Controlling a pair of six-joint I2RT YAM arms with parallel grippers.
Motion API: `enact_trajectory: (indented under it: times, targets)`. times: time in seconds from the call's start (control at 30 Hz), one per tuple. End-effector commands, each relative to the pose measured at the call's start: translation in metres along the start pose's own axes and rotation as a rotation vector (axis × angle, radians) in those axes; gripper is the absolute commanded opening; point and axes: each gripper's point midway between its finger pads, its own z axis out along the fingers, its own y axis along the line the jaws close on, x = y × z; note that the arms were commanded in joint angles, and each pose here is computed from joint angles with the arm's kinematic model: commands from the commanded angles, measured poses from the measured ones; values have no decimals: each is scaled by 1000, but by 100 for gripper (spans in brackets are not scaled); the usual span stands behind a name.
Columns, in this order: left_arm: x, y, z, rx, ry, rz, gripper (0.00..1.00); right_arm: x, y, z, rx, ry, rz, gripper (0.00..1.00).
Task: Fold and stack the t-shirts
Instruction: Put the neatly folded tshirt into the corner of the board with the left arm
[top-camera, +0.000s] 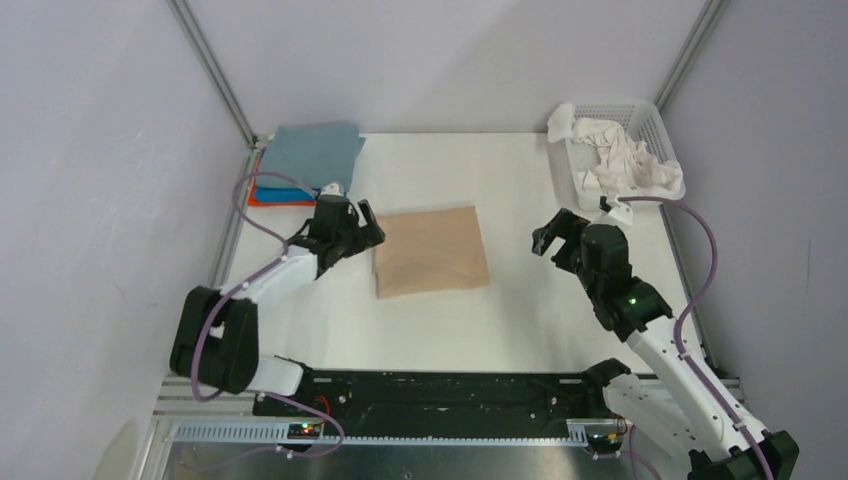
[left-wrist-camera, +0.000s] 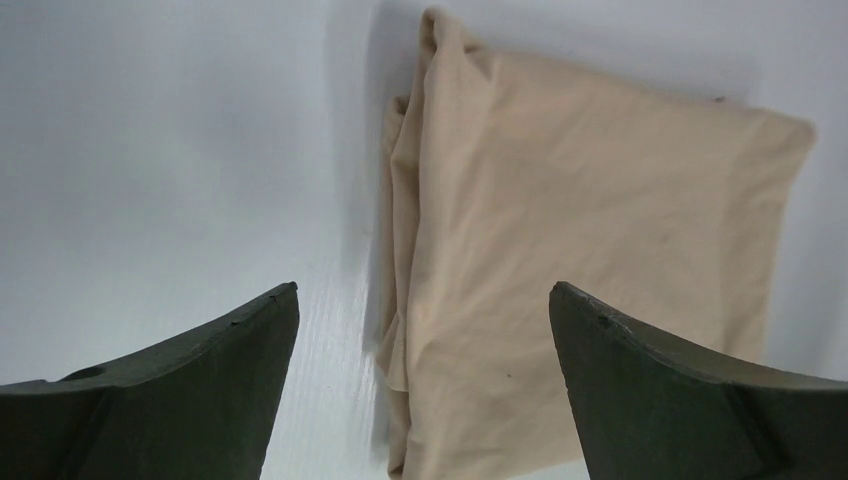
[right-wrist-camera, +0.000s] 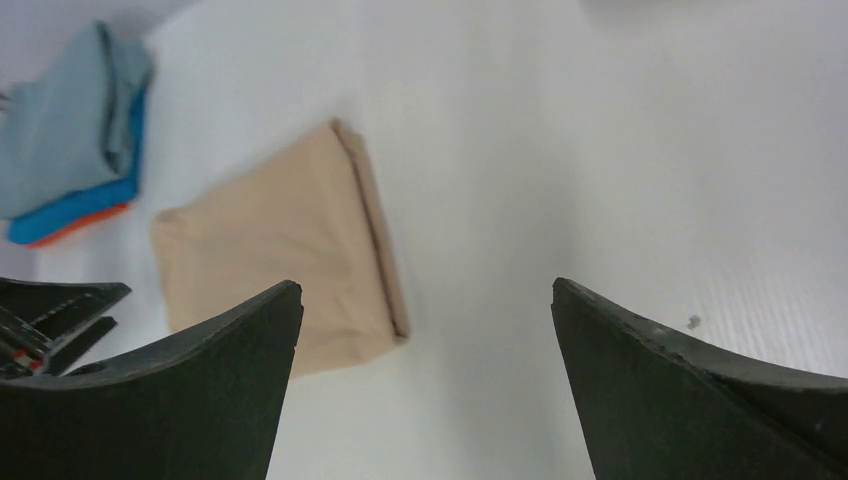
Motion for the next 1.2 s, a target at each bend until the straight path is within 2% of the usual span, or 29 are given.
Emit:
enact_trajectory:
  times: [0.0, 0.1, 0.2, 0.37, 0.53, 0.6, 0.67, 0.7, 0.73, 0.77, 0.83, 0.87, 1.03, 1.17]
  targets:
    - [6, -13, 17, 35, 73, 25, 100, 6, -24, 1, 114, 13, -7, 100]
    - [27, -12, 36, -2, 144, 35, 96, 10, -27, 3, 131, 27, -24, 99]
    - [37, -11, 46, -65, 152, 76, 82, 11, -31, 5, 148, 33, -48, 99]
    - [62, -16, 56, -174, 184, 181, 69, 10, -42, 5, 197, 25, -59, 99]
    - [83, -10, 64, -257, 238, 218, 66, 10, -46, 4, 211, 23, -65, 99]
    - [90, -6, 66, -273, 255, 223, 61, 9, -47, 4, 219, 23, -67, 99]
    - [93, -8, 71, -269, 268, 224, 50, 11, -49, 5, 224, 29, -70, 99]
    - [93, -10, 72, -267, 269, 224, 38, 11, -48, 5, 222, 31, -72, 100]
    - [90, -13, 76, -264, 265, 226, 32, 12, -48, 5, 221, 36, -75, 99]
    - [88, -14, 76, -264, 263, 242, 17, 13, -48, 6, 220, 40, -80, 99]
    - [72, -23, 75, -256, 228, 286, 2, 13, -49, 6, 223, 42, -89, 99]
    - [64, -25, 74, -262, 206, 308, 1, 12, -50, 6, 225, 40, -94, 99]
    - [-15, -48, 55, -283, 11, 495, 0, 10, -58, 6, 262, 13, -80, 99]
    - [-81, -48, 50, -447, -142, 658, 0, 7, -63, 5, 289, -9, -80, 99]
